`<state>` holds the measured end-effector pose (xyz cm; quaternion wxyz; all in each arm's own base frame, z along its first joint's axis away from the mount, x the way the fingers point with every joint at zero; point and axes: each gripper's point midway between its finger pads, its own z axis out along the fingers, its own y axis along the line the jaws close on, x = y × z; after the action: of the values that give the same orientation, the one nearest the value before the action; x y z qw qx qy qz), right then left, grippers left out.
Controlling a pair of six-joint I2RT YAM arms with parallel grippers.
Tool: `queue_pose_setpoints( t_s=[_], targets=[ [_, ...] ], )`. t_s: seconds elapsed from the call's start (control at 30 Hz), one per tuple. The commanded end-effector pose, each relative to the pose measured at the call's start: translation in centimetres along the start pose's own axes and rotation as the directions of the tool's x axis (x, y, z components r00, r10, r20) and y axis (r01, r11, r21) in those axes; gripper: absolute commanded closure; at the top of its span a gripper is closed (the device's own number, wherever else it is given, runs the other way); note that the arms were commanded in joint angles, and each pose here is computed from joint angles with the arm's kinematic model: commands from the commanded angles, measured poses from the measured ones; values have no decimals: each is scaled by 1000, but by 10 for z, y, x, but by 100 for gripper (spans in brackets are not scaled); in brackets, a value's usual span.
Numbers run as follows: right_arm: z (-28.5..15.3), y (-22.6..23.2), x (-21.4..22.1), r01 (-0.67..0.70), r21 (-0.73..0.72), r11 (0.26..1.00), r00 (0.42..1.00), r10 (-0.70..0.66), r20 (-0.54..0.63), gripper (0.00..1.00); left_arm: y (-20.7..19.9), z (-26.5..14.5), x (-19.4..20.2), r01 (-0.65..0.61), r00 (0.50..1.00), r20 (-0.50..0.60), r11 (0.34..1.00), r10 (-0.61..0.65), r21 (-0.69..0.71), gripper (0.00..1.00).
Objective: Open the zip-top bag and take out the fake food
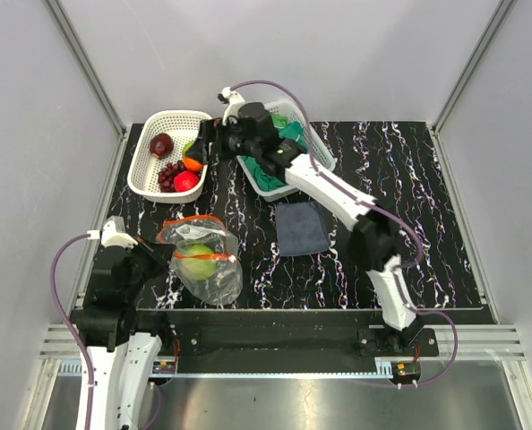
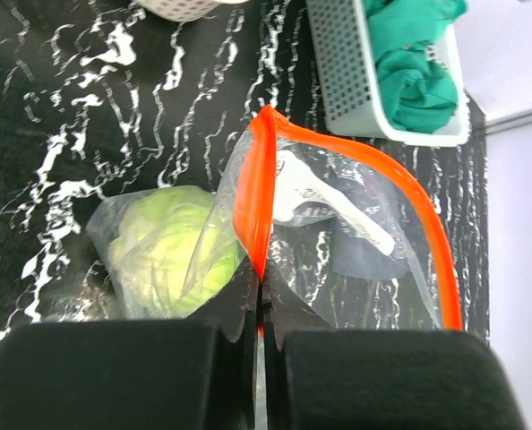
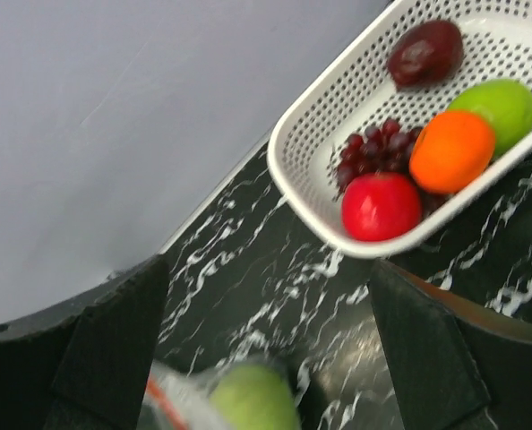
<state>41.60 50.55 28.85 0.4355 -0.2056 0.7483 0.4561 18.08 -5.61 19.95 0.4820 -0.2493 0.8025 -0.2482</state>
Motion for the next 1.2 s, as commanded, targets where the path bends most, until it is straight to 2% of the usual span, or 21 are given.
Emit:
queue_pose_setpoints(
  t_s=[0.0,0.03,0.07,0.13,0.2,0.33,0.57,0.63,0.7,0.73,0.93,0.97,1.07,1.17],
  targets=[
    [-62,46,33,-35,-53,998,989,27,-147,1,-38,-11,-25,-64,996,64,988,55,140,100],
    [-83,65,22,-12,-74,997,993,3,-120,0,-40,-12,-25,-68,996,59,987,60,144,100],
    [-90,69,50,-13,-70,997,984,0,-176,0,-41,-13,-26,-77,996,58,986,69,149,100],
    [-113,90,50,14,-102,995,984,-32,-173,0,-47,-15,-27,-86,996,53,983,78,164,100],
    [-125,104,74,34,-113,993,974,-58,-217,0,-50,-17,-28,-97,995,49,979,89,177,100],
    [-151,128,75,69,-133,989,973,-96,-209,0,-58,-20,-32,-104,994,46,975,97,196,100],
    [-146,139,65,115,-164,980,970,-147,-196,8,-61,-19,-31,-111,994,32,971,107,213,100],
    [-134,134,73,108,-164,981,962,-145,-231,11,-63,-20,-30,-111,994,32,970,106,218,100],
    [-128,141,71,106,-194,975,959,-152,-240,16,-63,-21,-30,-114,993,35,968,109,224,100],
    [-121,135,81,97,-184,978,951,-146,-274,18,-63,-22,-30,-114,993,36,968,109,225,100],
    [-103,125,91,111,-158,981,937,-156,-312,33,-65,-23,-26,-119,993,23,963,117,244,100],
    [-101,123,93,113,-155,981,934,-158,-321,43,-65,-24,-26,-121,993,23,962,119,247,100],
    [-97,122,107,88,-170,981,917,-147,-371,62,-64,-22,-25,-120,993,23,963,118,242,100],
    [-95,122,123,79,-174,982,903,-145,-405,67,-67,-20,-26,-117,993,16,960,117,253,100]
  ],
)
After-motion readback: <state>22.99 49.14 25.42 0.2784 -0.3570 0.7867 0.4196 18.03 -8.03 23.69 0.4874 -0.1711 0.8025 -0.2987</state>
